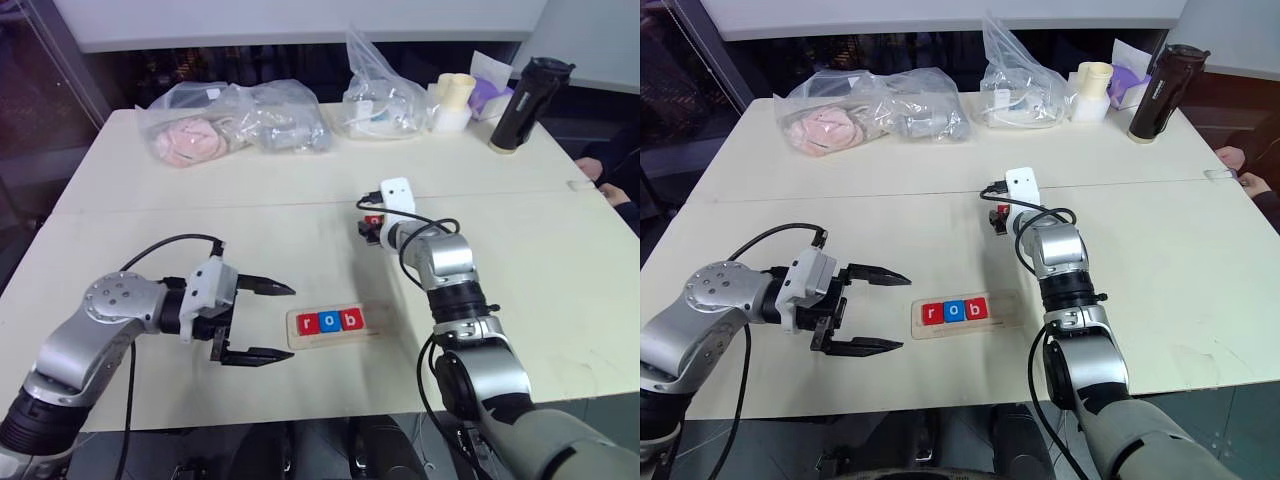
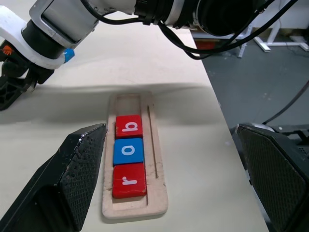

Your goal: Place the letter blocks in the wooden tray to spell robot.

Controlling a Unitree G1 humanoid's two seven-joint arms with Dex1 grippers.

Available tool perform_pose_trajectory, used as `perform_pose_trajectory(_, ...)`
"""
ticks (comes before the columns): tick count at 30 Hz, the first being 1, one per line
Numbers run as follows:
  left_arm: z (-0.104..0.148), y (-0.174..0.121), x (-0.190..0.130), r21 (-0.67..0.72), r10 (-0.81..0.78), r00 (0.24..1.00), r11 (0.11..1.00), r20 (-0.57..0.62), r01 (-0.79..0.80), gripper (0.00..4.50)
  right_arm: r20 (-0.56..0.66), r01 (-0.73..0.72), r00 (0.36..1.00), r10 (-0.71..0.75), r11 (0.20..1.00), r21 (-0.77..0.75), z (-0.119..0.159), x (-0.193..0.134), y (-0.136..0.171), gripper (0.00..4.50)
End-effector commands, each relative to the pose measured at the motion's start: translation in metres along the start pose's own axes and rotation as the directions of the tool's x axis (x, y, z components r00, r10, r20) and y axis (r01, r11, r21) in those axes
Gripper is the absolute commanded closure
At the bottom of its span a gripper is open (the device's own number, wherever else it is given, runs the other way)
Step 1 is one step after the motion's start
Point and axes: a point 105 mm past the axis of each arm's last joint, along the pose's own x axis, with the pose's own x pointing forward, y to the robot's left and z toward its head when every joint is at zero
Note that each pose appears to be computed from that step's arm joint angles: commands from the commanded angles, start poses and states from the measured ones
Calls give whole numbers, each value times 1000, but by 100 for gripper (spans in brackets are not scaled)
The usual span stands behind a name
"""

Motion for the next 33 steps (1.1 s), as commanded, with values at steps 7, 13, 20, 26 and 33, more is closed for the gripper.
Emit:
perform_pose_trajectory(7, 3, 26, -17, 44, 174, 985, 984, 17, -175, 0, -10, -51, 999, 51, 998, -38, -5, -4, 21, 335)
perform_pose_trajectory(13, 4, 37, -25, 68, 231, 973, 970, 19, -232, 0, 10, -67, 998, 68, 994, -90, 3, -31, 12, 335)
perform_pose_trajectory(20, 5, 39, -24, 81, 218, 976, 972, 22, -219, 0, 2, -98, 995, 99, 989, -107, 3, -85, -10, 335)
perform_pose_trajectory(26, 2, 26, -15, 68, 113, 993, 991, 20, -114, 0, -88, -178, 982, 167, 975, -135, -23, -140, -29, 335)
perform_pose_trajectory(33, 1, 21, -2, 68, 24, 999, 997, 38, -26, 0, -225, -392, 915, 335, 869, -302, -65, -175, -50, 335)
